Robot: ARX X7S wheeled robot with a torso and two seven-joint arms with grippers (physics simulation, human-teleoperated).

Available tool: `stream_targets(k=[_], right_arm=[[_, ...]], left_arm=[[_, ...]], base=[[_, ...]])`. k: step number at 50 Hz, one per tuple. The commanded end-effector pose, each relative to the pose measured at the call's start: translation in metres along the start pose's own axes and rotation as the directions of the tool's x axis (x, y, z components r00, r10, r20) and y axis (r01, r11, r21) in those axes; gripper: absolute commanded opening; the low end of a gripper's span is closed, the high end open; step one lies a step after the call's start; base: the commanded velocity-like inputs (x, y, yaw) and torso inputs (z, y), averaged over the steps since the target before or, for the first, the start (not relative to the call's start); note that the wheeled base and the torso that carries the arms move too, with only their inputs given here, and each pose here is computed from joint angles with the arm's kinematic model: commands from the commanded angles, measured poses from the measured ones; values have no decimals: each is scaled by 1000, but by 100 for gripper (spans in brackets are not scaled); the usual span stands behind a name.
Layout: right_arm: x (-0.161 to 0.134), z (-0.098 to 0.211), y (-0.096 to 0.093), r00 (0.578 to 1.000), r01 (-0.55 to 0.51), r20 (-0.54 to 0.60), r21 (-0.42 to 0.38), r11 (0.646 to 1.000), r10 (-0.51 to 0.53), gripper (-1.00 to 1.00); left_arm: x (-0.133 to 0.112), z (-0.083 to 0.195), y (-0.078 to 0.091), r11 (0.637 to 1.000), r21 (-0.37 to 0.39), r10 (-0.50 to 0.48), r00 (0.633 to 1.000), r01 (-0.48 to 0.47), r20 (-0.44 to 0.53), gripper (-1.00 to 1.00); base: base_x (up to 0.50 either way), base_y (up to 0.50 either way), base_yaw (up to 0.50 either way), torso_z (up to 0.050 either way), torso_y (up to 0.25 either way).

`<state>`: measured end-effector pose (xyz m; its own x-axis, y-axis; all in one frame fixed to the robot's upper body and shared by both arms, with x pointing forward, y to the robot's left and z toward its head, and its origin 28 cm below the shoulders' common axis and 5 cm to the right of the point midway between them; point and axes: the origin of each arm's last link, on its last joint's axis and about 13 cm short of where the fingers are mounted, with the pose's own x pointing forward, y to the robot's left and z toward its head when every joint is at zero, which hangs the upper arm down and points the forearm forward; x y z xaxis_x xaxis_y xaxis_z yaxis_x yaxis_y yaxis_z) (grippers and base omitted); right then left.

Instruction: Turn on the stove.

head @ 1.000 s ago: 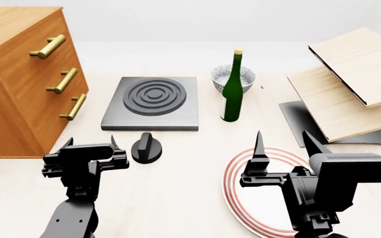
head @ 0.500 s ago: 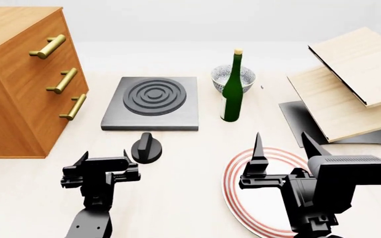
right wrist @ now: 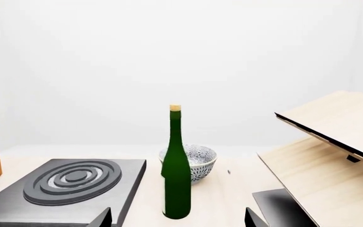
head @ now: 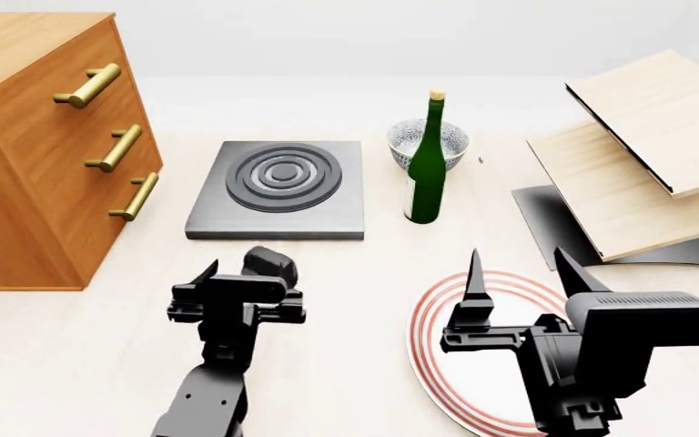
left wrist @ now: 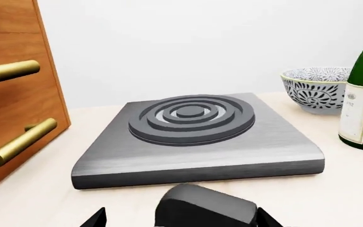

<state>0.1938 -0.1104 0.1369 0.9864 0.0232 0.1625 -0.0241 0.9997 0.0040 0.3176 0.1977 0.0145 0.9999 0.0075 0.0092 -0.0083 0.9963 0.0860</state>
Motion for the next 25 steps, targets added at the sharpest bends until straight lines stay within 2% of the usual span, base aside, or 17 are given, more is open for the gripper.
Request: stream_targets(k=[1, 5, 7, 13, 19, 25], right_arm=[[-2, 2, -3, 1000, 9, 9, 5, 1000, -9, 100], [-1, 5, -5, 999, 24, 23, 9, 1000, -24, 100], [0, 5, -5, 999, 28, 24, 9, 1000, -28, 100], [-1, 4, -4, 999, 26, 26, 4, 1000, -26, 100], [-1, 0, -3, 1000, 24, 19, -4, 1000, -24, 100], [-2, -3, -2, 1000, 23, 12, -14, 1000, -23, 100]], left_arm=[[-35, 52, -20, 986, -6, -163, 983, 164, 85, 100], [-55, 83, -14, 977, -61, -200, 974, 207, 105, 100], [-69, 99, -11, 972, -57, -220, 966, 229, 138, 100], [-96, 127, 1, 962, -103, -233, 955, 254, 185, 100], [-109, 131, 11, 971, -134, -172, 969, 197, 179, 100], [-112, 121, 19, 982, -143, -104, 983, 126, 152, 100]], base=[[0, 0, 0, 0, 0], [0, 0, 0, 0, 0], [0, 0, 0, 0, 0], [0, 0, 0, 0, 0], [0, 0, 0, 0, 0], [0, 0, 0, 0, 0]])
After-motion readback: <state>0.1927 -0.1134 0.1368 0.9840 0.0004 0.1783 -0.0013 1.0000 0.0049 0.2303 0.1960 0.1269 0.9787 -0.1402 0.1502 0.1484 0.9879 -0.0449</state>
